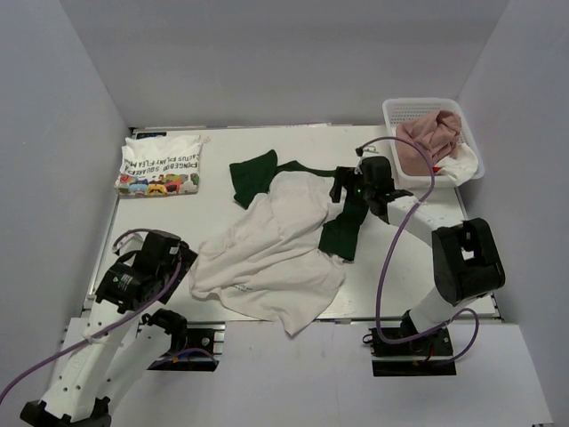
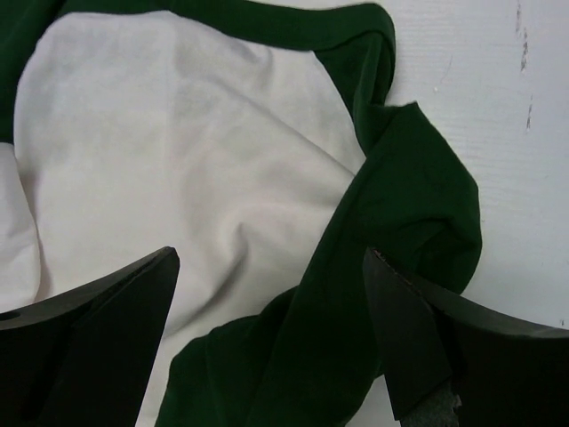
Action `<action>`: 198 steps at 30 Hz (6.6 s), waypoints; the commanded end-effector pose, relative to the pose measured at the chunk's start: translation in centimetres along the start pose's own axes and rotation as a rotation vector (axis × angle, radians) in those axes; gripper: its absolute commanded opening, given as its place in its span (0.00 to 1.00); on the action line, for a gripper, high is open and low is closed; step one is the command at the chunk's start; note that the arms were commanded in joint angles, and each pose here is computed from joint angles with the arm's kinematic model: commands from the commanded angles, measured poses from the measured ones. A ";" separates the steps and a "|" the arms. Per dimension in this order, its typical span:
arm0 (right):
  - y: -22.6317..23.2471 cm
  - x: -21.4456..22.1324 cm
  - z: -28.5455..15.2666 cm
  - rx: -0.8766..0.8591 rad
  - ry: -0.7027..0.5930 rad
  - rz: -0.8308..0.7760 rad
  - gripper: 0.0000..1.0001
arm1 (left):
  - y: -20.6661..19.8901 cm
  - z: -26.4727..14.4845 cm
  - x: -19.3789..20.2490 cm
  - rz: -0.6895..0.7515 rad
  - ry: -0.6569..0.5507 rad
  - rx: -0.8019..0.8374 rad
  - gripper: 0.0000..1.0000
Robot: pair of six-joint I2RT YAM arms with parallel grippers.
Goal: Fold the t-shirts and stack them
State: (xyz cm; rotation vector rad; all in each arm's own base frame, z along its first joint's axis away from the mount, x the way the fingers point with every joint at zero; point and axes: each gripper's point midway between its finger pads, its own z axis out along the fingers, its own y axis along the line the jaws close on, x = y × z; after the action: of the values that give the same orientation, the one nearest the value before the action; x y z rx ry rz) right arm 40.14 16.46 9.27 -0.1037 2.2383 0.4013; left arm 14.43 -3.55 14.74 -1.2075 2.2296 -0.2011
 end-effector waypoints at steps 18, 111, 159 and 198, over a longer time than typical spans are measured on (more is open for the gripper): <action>-1.4 -1.3 8.6 0.105 0.173 -0.073 0.90 | -16.3 14.4 6.9 0.502 0.277 0.215 1.00; 0.6 -35.0 -49.6 0.401 -1.346 -0.131 0.00 | -15.4 -25.7 -20.6 0.138 -0.978 0.892 0.00; -3.1 -18.5 3.0 0.082 -0.271 -0.185 0.90 | -29.3 16.7 -14.5 0.563 -0.250 0.520 1.00; -12.0 -3.5 15.9 0.304 0.363 -0.130 0.90 | -24.7 31.6 -4.5 0.638 0.145 0.038 1.00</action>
State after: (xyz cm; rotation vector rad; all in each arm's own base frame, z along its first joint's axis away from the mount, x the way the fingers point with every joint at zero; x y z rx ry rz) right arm 56.96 10.43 2.31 0.0055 2.5174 -0.0087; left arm 53.74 -11.01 3.15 -0.3757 2.4871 -0.1474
